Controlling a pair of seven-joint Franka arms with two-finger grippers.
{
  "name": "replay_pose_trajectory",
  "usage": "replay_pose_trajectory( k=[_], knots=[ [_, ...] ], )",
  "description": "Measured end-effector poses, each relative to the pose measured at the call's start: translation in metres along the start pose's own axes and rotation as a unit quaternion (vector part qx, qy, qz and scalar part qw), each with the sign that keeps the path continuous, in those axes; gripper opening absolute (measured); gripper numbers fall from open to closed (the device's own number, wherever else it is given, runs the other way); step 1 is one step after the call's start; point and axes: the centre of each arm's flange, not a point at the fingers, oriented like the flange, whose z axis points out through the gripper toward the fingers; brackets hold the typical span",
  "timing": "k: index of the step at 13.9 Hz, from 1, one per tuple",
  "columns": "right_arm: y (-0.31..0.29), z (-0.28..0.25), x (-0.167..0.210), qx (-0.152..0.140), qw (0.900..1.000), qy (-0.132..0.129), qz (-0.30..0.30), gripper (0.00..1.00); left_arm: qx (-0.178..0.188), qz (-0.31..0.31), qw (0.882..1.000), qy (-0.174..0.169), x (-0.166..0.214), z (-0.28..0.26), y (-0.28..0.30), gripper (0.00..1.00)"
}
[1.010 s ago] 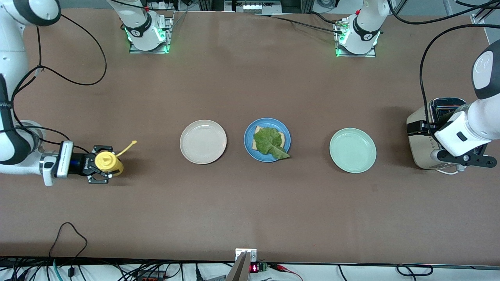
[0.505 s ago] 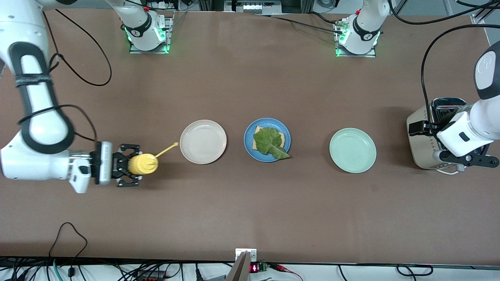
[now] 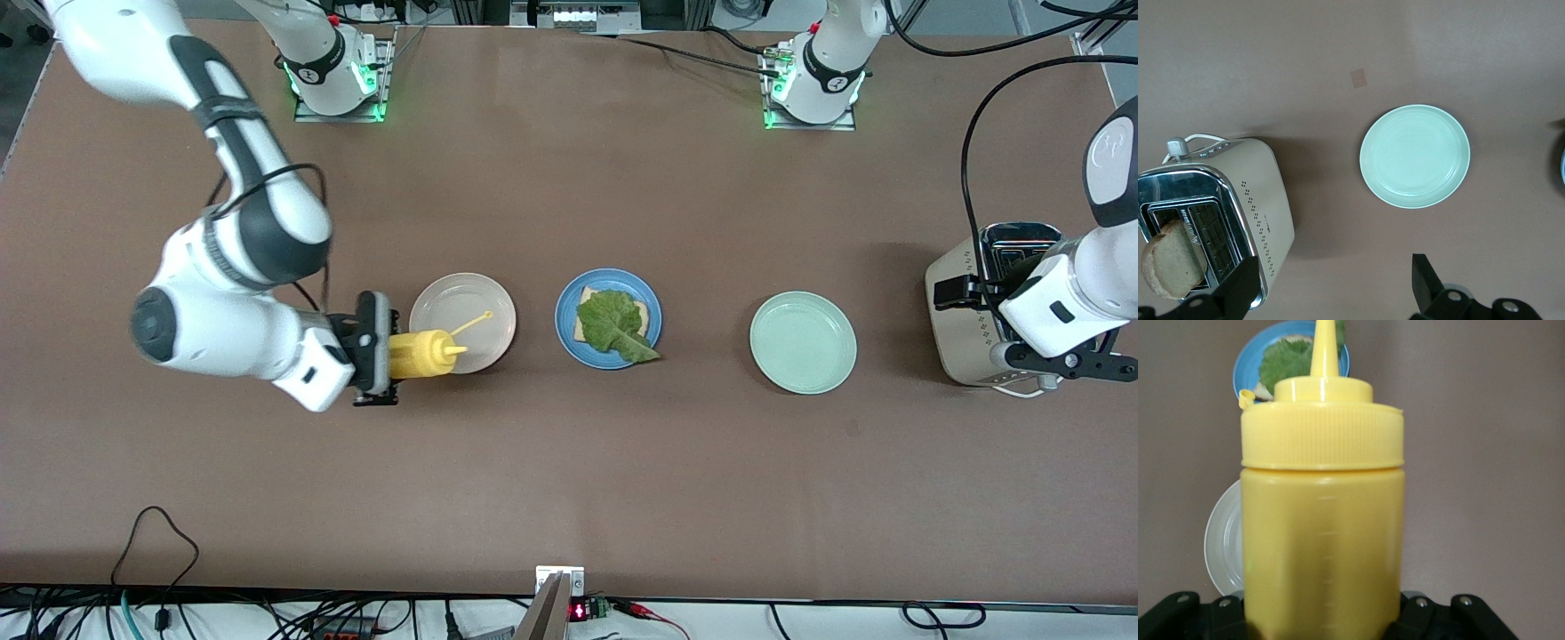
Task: Make sandwich in blue plate with both arms
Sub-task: 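Tilt the bottle nozzle over the sandwich on the blue plate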
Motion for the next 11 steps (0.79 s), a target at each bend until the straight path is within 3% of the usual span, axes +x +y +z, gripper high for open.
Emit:
replay_pose_trajectory(
  k=[6,11],
  knots=[
    [-0.04,0.04,0.103,-0.047,0.989,-0.143,-0.004,0.44,0.0,0.0,1.0,0.0,0.0,0.0,0.0,1.0],
    [-0.068,0.08,0.152,-0.092,0.973,-0.213,0.001,0.43,0.0,0.0,1.0,0.0,0.0,0.0,0.0,1.0]
  ],
)
